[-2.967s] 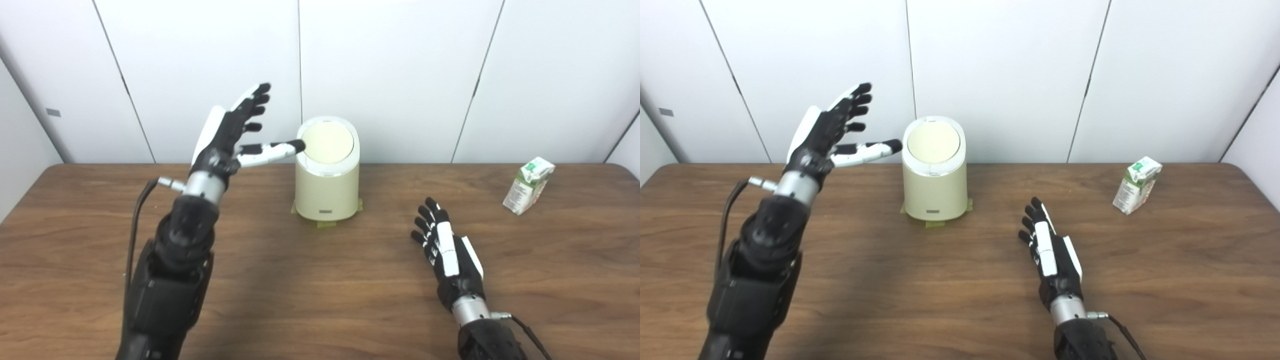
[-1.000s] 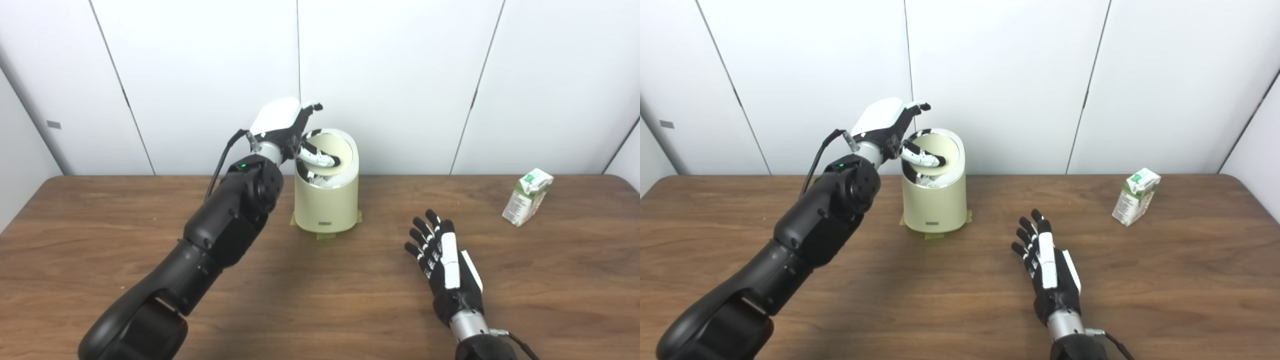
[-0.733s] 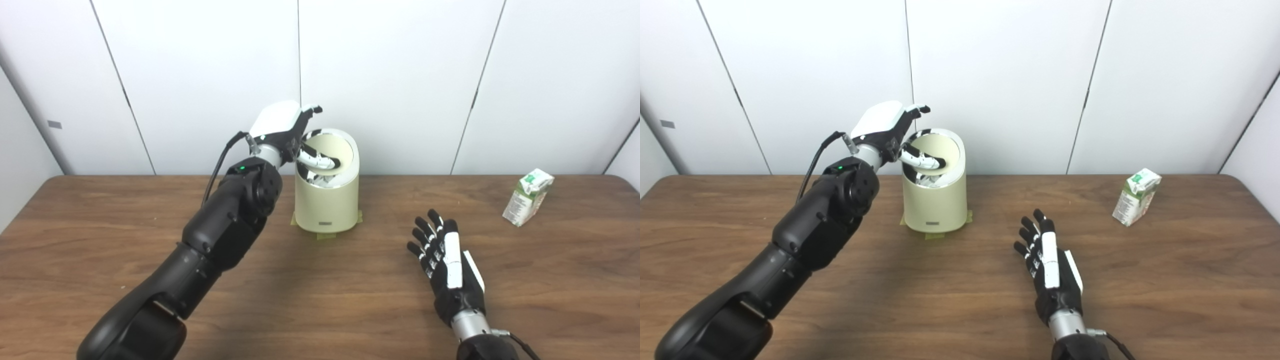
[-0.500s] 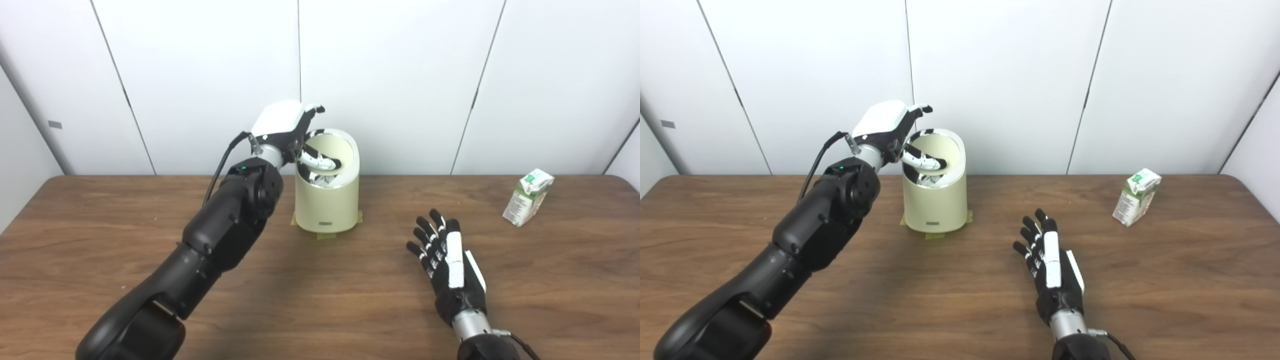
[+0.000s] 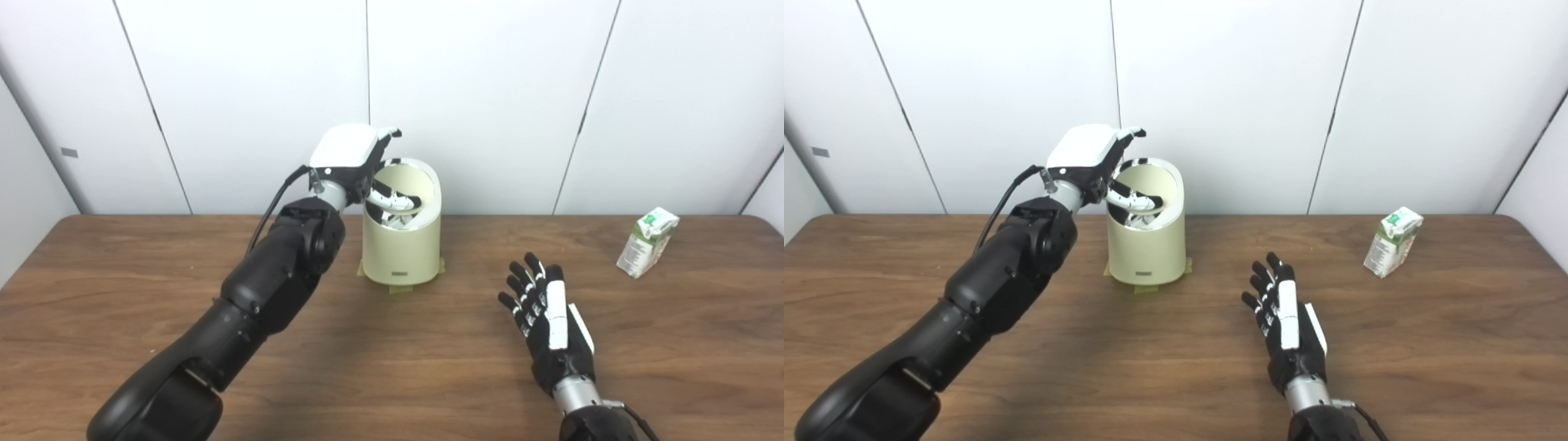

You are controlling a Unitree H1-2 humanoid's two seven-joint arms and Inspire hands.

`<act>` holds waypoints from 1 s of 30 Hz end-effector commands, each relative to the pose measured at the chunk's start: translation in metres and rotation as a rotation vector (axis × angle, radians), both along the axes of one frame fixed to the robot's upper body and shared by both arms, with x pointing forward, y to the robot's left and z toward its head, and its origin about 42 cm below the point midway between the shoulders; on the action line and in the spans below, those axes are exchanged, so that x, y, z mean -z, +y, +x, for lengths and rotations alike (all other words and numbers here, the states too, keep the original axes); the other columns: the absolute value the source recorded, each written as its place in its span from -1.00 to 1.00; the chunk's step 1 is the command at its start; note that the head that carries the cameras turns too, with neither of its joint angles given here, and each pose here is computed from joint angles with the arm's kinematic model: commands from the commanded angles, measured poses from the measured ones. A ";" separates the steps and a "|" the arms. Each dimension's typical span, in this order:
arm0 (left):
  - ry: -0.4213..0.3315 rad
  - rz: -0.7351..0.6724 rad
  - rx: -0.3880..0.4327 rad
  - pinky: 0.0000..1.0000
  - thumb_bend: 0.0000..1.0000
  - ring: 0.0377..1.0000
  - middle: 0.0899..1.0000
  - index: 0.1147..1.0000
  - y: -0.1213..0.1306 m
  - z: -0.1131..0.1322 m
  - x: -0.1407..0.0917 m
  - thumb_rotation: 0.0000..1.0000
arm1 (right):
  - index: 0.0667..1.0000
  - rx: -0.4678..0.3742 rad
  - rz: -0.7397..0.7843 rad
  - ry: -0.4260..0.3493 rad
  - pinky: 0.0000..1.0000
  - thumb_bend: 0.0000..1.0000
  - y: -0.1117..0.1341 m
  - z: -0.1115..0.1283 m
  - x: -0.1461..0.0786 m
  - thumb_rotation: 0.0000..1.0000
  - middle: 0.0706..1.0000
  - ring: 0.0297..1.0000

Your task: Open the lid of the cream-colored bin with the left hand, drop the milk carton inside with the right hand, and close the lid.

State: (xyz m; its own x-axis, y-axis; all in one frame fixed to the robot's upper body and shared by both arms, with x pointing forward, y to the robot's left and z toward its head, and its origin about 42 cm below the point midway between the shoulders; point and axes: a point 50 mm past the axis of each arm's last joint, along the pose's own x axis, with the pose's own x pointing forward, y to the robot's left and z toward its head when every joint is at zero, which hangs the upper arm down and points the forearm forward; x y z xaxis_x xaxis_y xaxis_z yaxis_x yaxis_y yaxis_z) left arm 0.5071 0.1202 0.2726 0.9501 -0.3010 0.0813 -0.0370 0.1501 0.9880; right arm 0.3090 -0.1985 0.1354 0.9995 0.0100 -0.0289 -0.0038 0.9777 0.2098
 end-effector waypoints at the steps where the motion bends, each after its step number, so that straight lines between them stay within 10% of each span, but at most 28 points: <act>1: 0.027 0.068 -0.018 0.63 0.71 0.75 0.78 0.80 0.002 0.003 0.012 -1.00 | 1.00 -0.012 -0.002 -0.107 0.84 0.24 0.000 0.009 -0.020 1.00 0.91 0.93; 7: 0.023 0.052 -0.020 0.58 0.73 0.73 0.77 0.80 0.007 0.004 0.015 -1.00 | 1.00 -0.004 -0.015 -0.108 0.89 0.26 -0.004 0.008 -0.018 1.00 0.90 0.91; 30: -0.099 -0.441 0.065 0.49 0.54 0.69 0.70 0.67 0.029 -0.047 -0.098 -1.00 | 1.00 -0.014 -0.019 -0.084 0.87 0.32 -0.008 0.005 -0.017 1.00 0.90 0.91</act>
